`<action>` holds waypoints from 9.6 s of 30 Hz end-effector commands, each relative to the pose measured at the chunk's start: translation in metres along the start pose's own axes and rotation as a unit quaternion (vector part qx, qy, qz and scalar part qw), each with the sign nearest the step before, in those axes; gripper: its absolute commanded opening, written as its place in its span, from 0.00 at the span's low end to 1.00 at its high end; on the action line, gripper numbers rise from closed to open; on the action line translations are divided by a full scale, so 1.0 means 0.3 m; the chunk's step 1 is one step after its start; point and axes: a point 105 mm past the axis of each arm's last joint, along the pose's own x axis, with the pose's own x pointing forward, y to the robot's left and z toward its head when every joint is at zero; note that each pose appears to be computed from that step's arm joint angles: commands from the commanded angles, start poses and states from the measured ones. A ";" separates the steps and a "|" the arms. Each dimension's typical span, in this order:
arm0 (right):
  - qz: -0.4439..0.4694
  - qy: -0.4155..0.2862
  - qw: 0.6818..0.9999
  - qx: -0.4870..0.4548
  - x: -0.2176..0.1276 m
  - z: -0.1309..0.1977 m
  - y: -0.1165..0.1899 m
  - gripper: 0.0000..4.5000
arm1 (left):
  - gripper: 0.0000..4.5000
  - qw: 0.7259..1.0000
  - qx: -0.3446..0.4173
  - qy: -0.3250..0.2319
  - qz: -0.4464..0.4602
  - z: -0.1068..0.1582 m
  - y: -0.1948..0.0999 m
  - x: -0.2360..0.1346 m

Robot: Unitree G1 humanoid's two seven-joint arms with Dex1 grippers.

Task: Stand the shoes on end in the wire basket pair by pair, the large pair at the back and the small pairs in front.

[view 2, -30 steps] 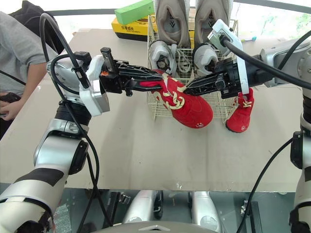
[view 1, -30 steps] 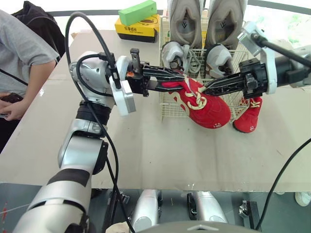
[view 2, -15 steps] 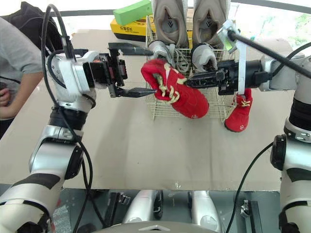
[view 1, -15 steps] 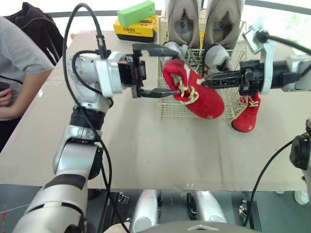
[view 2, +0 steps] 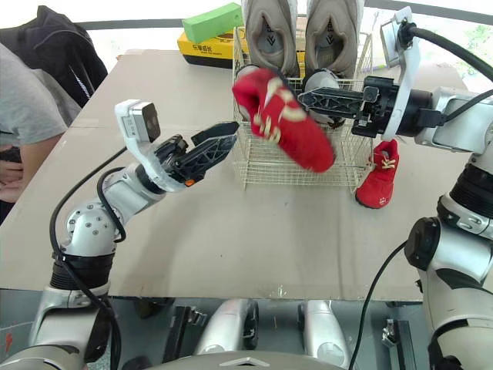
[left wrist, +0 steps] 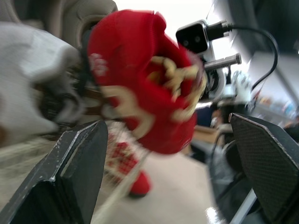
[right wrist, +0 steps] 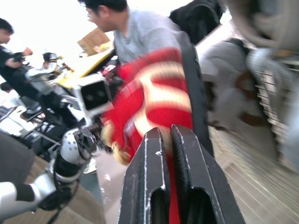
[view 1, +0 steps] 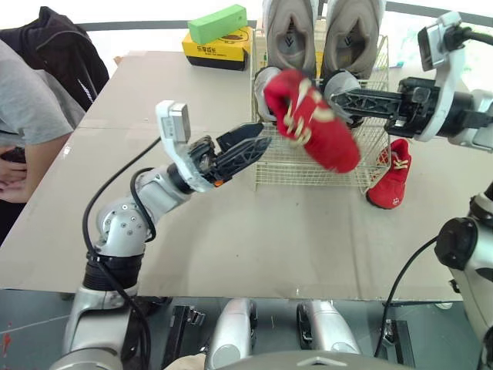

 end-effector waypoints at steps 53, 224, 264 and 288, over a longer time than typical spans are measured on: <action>-0.128 0.306 0.921 -0.205 -0.216 -0.587 0.028 0.99 | 1.00 0.835 0.123 0.489 -0.220 -0.309 0.047 -0.019; -0.136 -0.002 0.945 -0.296 -0.178 -0.372 0.042 1.00 | 0.69 0.842 0.435 0.309 0.078 -0.151 0.201 0.194; -0.098 0.005 0.953 -0.286 -0.142 -0.380 0.033 1.00 | 0.01 0.911 0.118 0.052 0.391 -0.136 0.187 -0.094; -0.290 0.047 0.919 -0.263 -0.279 -0.304 -0.096 1.00 | 0.82 0.945 0.162 -0.017 0.284 0.077 0.020 -0.135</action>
